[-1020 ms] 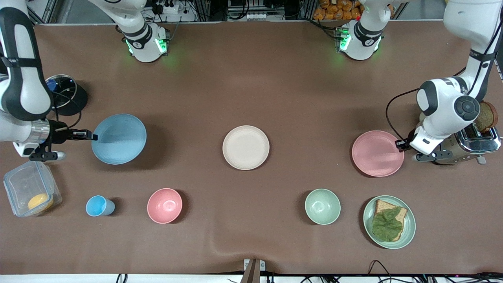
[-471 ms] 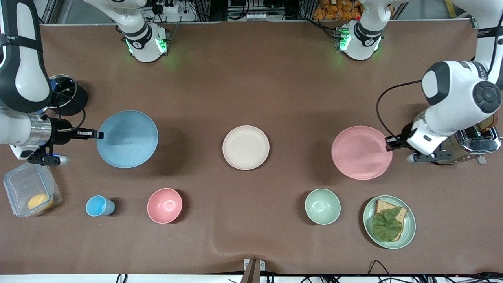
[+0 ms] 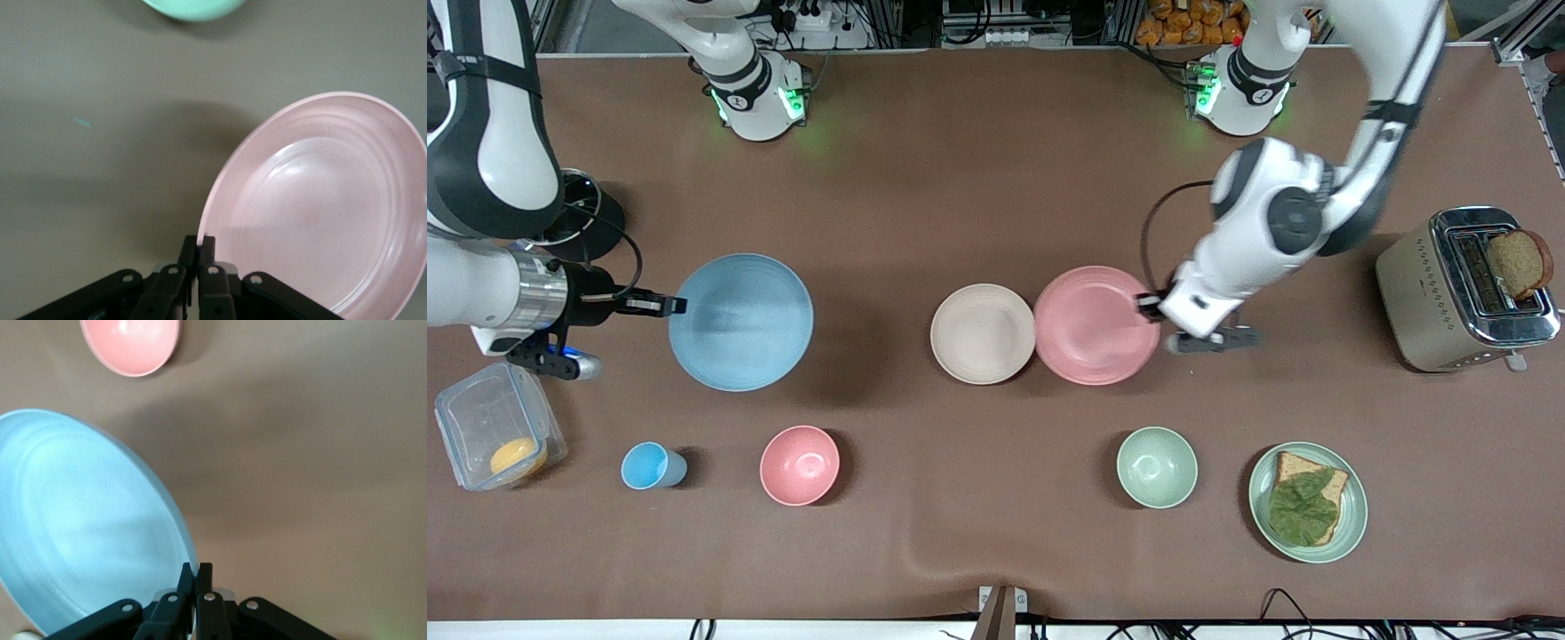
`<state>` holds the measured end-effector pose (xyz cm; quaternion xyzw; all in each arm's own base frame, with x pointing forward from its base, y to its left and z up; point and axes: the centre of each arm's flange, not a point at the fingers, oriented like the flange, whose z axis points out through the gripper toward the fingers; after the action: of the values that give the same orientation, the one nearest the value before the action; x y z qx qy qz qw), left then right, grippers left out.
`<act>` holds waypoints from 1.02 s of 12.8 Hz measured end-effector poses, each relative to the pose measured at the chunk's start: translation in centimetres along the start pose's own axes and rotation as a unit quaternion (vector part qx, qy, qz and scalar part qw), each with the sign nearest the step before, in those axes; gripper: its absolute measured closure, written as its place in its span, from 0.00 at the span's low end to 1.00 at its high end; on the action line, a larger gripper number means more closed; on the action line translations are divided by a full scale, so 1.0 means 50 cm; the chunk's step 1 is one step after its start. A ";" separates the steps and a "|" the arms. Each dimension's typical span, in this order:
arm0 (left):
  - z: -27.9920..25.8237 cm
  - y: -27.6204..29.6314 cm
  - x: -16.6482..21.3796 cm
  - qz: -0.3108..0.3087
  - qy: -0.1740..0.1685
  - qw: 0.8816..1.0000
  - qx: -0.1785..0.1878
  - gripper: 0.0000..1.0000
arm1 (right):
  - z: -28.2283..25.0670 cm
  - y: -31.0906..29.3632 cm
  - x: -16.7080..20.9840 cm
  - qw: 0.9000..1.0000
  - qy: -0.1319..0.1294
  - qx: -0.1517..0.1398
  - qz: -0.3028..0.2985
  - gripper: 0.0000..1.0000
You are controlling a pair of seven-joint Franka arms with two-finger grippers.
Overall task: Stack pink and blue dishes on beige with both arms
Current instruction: 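Carry the pink plate onto the beige plate while the right gripper lifts blue, then release the pink plate with the left gripper while the right gripper advances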
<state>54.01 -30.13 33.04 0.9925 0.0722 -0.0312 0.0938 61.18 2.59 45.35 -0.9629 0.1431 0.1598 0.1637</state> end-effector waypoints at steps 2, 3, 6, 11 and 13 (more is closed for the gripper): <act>0.083 0.083 -0.051 -0.015 0.002 1.000 -0.002 0.95 | 0.001 -0.008 -0.004 0.999 -0.010 0.016 0.026 0.96; 0.118 0.105 -0.066 -0.020 0.004 1.000 0.002 0.95 | 0.004 -0.015 -0.006 0.999 -0.013 0.019 0.037 0.96; 0.163 0.136 -0.084 -0.024 0.002 1.000 0.007 0.95 | 0.022 -0.049 -0.016 0.998 -0.020 0.015 0.060 0.96; 0.185 0.184 -0.118 -0.025 0.013 1.000 -0.013 0.95 | 0.056 -0.079 -0.016 0.995 -0.035 0.011 0.093 0.96; 0.214 0.194 -0.127 -0.028 0.013 0.999 -0.020 0.95 | 0.068 -0.088 -0.015 0.993 -0.046 0.022 0.108 0.96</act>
<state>48.69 -42.45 24.80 0.9883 0.1015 -0.0191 0.1121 61.07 7.97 43.76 -0.9298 0.2421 0.2171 0.1725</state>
